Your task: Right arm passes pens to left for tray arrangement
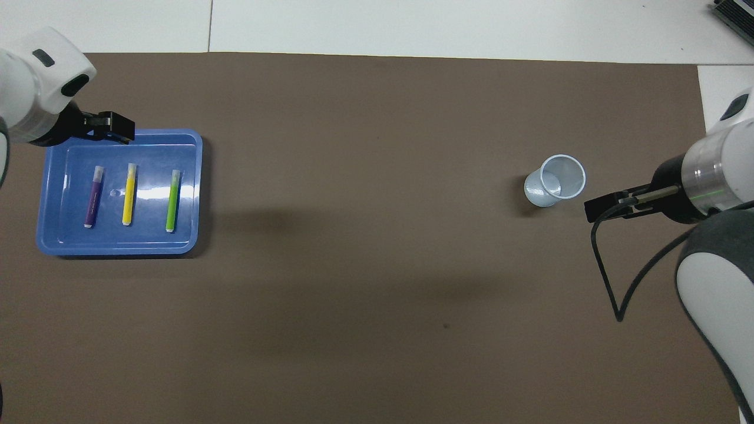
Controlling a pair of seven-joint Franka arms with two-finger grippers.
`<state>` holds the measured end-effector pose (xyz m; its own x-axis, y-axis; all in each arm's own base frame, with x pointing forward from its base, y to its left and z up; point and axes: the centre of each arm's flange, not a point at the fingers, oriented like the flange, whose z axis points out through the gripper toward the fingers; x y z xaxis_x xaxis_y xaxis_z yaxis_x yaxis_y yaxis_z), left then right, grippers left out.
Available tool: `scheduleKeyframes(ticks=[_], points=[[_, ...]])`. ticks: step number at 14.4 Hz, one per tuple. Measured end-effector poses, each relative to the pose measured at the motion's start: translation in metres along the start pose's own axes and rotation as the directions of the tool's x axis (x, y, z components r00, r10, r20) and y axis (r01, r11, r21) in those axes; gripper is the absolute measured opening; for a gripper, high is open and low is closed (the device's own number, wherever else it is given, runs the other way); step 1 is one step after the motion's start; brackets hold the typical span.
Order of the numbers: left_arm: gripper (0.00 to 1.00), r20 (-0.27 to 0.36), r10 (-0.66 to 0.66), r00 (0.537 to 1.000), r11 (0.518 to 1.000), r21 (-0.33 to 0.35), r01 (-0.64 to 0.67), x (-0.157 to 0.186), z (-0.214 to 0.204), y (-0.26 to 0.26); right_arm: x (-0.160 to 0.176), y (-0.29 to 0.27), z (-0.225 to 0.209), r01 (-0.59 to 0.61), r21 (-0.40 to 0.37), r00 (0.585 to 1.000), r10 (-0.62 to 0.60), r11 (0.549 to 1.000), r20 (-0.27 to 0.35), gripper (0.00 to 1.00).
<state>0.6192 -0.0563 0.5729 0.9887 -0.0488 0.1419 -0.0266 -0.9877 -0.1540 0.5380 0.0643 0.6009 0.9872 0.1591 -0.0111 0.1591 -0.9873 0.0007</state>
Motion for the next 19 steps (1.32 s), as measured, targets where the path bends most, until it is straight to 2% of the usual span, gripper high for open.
scheduleKeyframes(ticks=[1, 3, 5, 9, 19], points=[[1.0, -0.006, -0.03, 1.0, 0.999, -0.03, 0.03, -0.004, -0.012, -0.006, 0.0, 0.0, 0.0, 0.0, 0.0, 1.0, 0.0, 1.0, 0.0, 1.0], [1.0, 0.0, -0.1, 0.995, 0.986, -0.134, 0.099, -0.009, -0.026, -0.026, 0.0, 0.0, 0.0, 0.0, 0.0, 1.0, 0.0, 1.0, 0.0, 1.0], [1.0, -0.013, -0.109, 0.994, 0.978, -0.179, 0.105, -0.011, -0.038, -0.037, 0.0, 0.0, 0.0, 0.0, 0.0, 1.0, 0.0, 1.0, 0.0, 1.0], [1.0, -0.06, -0.063, 0.996, 0.986, -0.158, 0.053, -0.019, -0.065, -0.021, 0.0, 0.0, 0.0, 0.0, 0.0, 1.0, 0.0, 1.0, 0.0, 1.0], [1.0, -0.086, 0.012, 0.996, 0.995, -0.1, -0.02, -0.024, -0.073, -0.042, 0.0, 0.0, 0.0, 0.0, 0.0, 1.0, 0.0, 1.0, 0.0, 1.0]])
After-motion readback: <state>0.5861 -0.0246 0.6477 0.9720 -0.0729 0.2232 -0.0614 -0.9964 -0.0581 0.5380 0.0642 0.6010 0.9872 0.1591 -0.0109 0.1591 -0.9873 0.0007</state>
